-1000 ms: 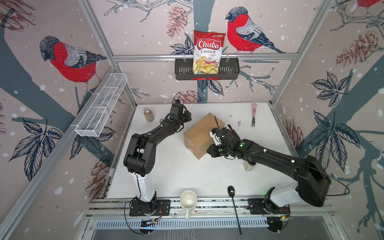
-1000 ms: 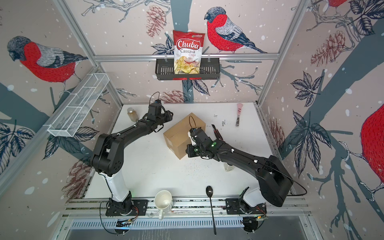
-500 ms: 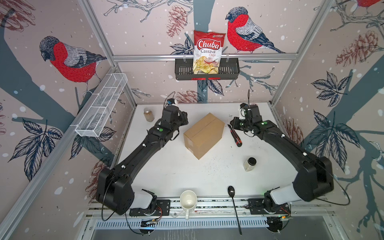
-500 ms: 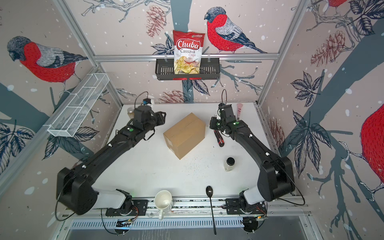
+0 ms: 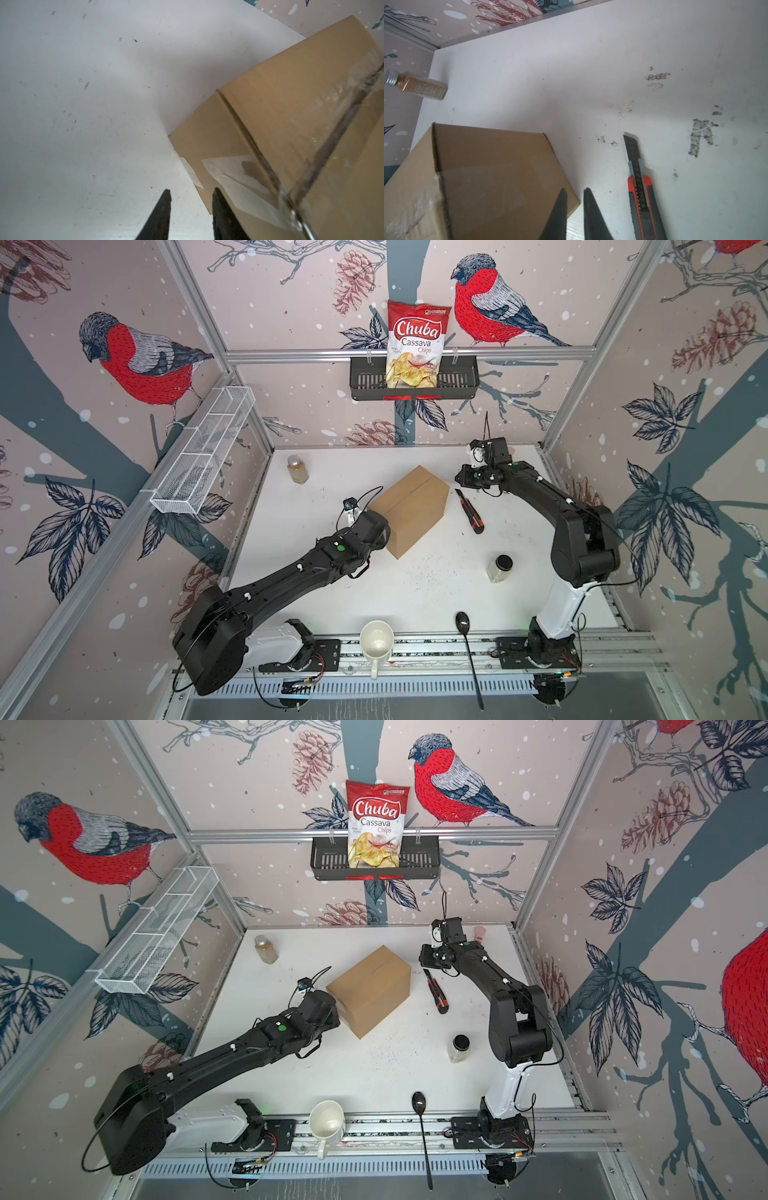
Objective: Unpack the express box
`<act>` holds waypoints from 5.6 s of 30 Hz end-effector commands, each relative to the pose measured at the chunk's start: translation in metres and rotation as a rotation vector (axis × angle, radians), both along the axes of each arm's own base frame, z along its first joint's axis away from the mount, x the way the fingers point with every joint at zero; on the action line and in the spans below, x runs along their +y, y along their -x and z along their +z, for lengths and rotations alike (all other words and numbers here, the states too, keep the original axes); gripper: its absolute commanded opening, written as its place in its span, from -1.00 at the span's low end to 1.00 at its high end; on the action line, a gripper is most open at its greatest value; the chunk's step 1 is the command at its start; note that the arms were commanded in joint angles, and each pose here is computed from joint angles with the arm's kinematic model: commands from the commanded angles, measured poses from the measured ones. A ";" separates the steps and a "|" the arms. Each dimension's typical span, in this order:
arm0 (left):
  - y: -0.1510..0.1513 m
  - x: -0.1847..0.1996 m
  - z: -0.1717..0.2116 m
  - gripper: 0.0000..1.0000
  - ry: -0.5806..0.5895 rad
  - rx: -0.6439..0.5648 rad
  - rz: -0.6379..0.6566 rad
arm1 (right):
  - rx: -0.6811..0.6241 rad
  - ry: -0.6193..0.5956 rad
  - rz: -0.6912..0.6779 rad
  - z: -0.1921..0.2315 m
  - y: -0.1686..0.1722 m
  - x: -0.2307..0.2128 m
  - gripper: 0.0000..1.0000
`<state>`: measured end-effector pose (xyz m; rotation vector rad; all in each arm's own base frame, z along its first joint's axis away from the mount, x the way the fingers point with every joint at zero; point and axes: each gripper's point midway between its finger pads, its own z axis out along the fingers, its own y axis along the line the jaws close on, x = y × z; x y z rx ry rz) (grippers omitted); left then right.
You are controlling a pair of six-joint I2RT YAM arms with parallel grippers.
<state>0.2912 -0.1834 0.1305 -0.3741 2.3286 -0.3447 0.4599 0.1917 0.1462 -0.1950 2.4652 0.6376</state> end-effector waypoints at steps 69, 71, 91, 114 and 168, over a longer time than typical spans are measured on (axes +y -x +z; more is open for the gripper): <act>-0.061 0.001 -0.007 -0.29 0.044 -0.043 0.079 | -0.011 0.040 0.136 0.006 0.087 0.065 -0.56; -0.058 0.001 -0.006 -0.29 0.057 -0.042 0.078 | -0.022 0.105 0.085 0.008 0.082 0.049 -0.43; -0.038 0.009 0.063 -0.21 0.139 -0.195 0.005 | 0.239 0.392 -0.075 -0.099 0.058 -0.064 0.04; -0.042 0.006 0.081 -0.20 0.134 -0.246 -0.022 | 0.357 0.493 -0.088 -0.137 0.081 -0.079 -0.29; -0.102 -0.232 0.121 -0.07 0.599 -0.260 -0.681 | 0.008 0.291 0.195 0.078 0.149 0.029 -0.73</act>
